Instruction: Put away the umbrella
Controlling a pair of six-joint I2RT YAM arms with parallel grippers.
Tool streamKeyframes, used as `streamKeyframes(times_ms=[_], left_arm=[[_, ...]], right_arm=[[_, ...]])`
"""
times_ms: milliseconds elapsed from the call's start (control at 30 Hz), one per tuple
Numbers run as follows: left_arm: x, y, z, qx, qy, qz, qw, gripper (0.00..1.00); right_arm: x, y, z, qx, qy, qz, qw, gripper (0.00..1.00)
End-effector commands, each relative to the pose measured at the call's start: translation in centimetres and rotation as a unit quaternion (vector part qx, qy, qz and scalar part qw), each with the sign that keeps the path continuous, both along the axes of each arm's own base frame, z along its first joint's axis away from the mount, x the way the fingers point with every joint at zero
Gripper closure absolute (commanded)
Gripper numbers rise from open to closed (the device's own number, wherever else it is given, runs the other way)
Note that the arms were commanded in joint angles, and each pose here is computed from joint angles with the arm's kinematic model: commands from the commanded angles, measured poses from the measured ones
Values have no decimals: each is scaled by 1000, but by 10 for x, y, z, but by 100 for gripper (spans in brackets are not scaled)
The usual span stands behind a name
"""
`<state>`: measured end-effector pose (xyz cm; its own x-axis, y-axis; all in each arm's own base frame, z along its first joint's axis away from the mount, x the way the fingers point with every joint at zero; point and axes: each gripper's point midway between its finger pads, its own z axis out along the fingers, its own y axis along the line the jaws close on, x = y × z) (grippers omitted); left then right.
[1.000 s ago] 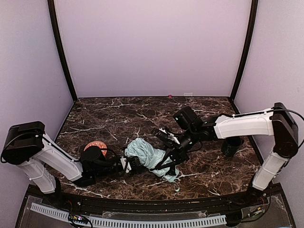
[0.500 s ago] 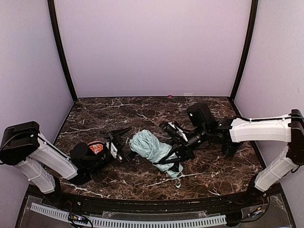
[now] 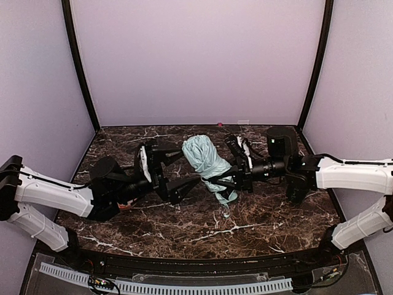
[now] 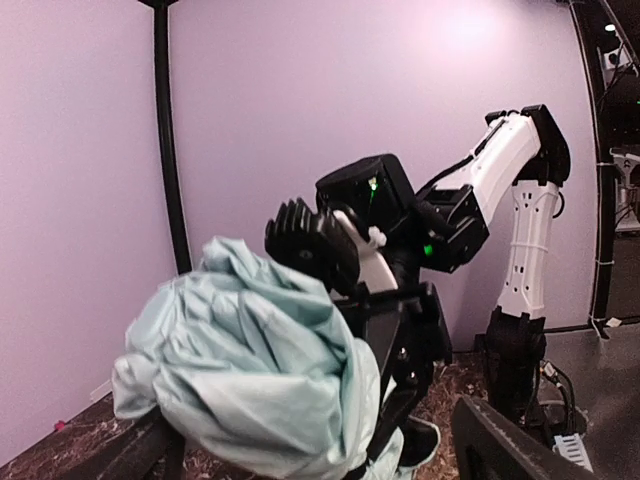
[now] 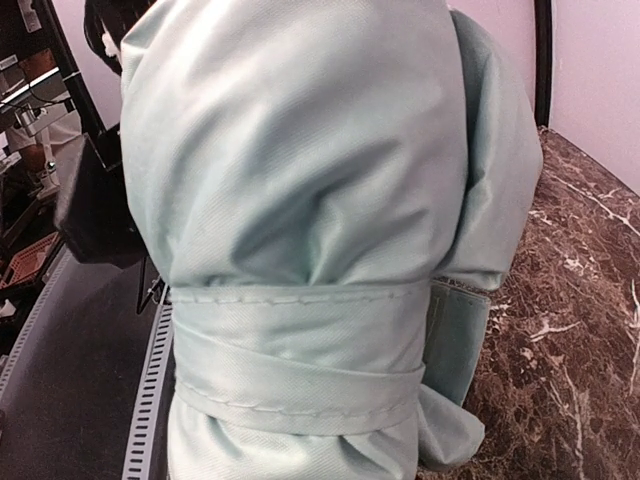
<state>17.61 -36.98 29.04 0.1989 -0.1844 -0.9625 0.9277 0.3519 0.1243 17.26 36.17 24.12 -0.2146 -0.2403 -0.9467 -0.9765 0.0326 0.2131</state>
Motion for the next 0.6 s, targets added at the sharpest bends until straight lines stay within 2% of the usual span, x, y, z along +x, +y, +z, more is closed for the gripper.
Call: streamKeyframes(times_ms=[0, 100, 267, 300, 367, 400, 533, 567], left_arm=[[4, -16, 4, 2, 106, -61, 992, 1], [7, -30, 10, 2, 101, -75, 992, 1], [25, -41, 16, -18, 111, -55, 992, 3], [24, -40, 21, -29, 104, -56, 993, 6], [21, -40, 29, -47, 90, -66, 993, 21], [19, -41, 30, -49, 89, -75, 992, 25], [15, -53, 20, -34, 97, -102, 989, 26], [14, -55, 16, -29, 97, -110, 989, 31]], right_arm=[[5, 7, 29, 51, -51, -6, 997, 100], [2, 12, 27, 50, -55, 0, 997, 100], [-7, 21, 19, 32, -68, 20, 997, 100], [-7, 22, 17, 28, -69, 21, 997, 100], [-8, 21, 15, 25, -71, 22, 997, 100], [-9, 21, 14, 24, -71, 23, 997, 100], [-9, 22, 14, 27, -78, 26, 996, 100], [-9, 22, 15, 29, -81, 27, 996, 100]])
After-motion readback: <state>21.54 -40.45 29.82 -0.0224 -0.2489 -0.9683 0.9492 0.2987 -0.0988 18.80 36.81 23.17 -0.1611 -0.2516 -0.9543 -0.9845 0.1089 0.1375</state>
